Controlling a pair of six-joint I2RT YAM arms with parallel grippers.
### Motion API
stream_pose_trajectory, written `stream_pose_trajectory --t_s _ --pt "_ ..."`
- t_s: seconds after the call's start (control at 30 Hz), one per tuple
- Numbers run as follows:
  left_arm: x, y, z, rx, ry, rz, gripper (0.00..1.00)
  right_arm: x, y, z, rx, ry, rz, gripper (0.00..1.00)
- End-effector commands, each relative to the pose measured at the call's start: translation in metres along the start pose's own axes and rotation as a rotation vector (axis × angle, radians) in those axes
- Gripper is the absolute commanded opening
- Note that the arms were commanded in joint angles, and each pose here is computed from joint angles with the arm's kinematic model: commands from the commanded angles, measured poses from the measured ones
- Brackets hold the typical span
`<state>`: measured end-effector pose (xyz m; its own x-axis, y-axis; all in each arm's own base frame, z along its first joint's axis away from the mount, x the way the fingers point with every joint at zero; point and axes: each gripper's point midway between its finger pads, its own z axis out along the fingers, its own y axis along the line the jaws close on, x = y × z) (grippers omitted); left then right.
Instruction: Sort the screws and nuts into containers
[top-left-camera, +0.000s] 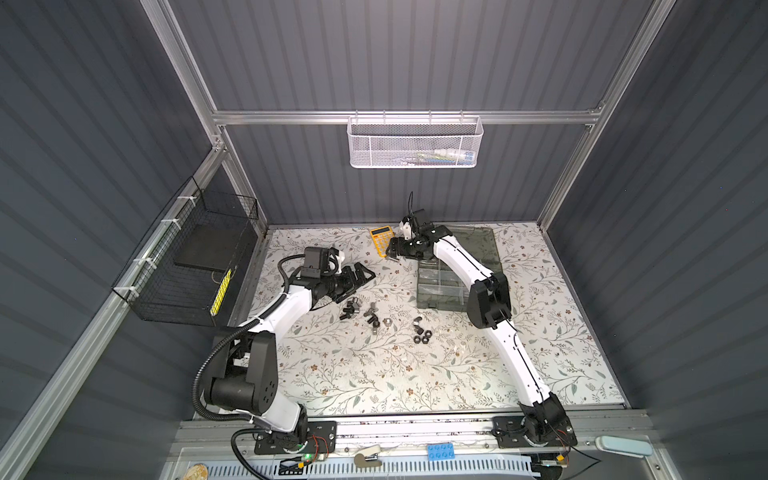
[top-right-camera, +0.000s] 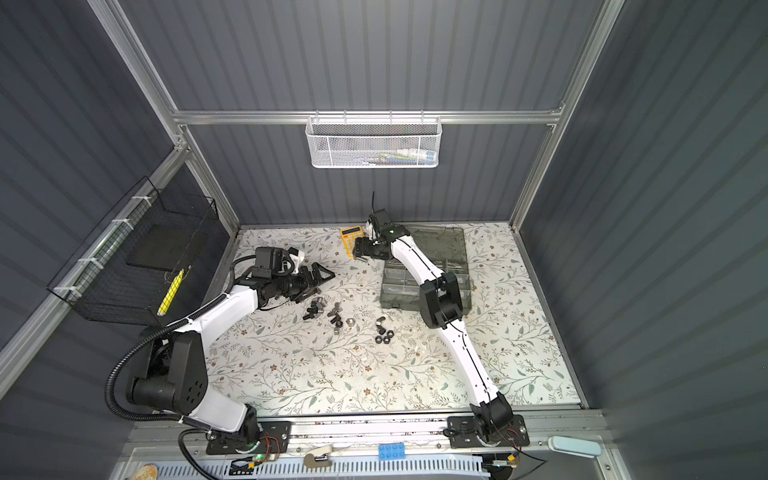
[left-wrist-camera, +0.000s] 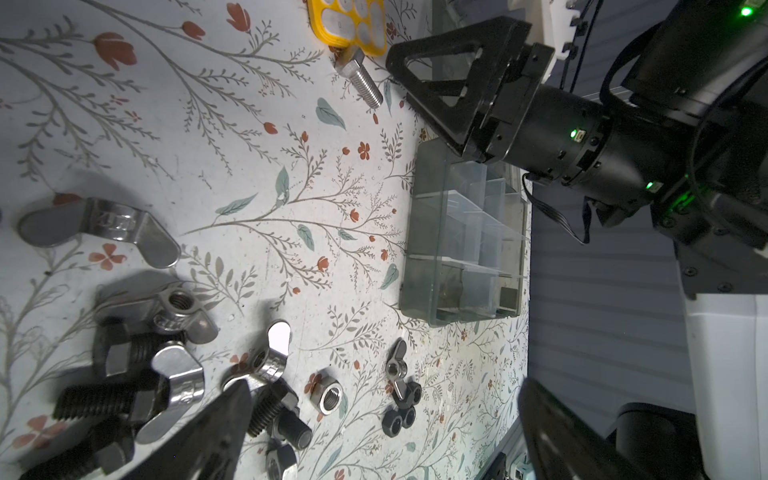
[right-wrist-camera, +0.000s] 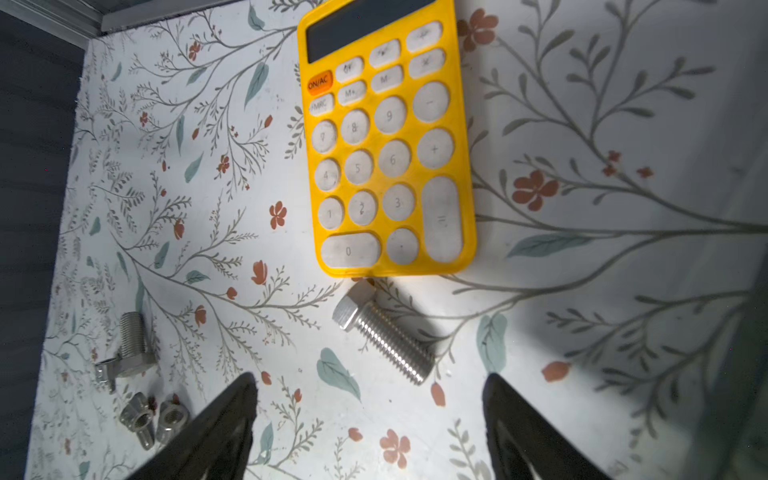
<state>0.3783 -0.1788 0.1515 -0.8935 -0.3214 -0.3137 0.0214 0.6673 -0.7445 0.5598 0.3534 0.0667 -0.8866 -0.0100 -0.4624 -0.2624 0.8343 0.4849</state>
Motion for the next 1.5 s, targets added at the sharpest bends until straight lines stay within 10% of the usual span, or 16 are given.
stream_pose_trajectory --t_s 0.0,1.47 --pt "0.000 -0.002 -0.005 0.020 0.002 -0.012 1.00 0.008 0.005 0.016 -0.061 0.027 0.070 0.84" --pt "-0.003 -0.002 -0.010 0.035 -0.008 -0.031 1.00 0.045 0.003 0.023 0.160 0.064 0.261 0.48"
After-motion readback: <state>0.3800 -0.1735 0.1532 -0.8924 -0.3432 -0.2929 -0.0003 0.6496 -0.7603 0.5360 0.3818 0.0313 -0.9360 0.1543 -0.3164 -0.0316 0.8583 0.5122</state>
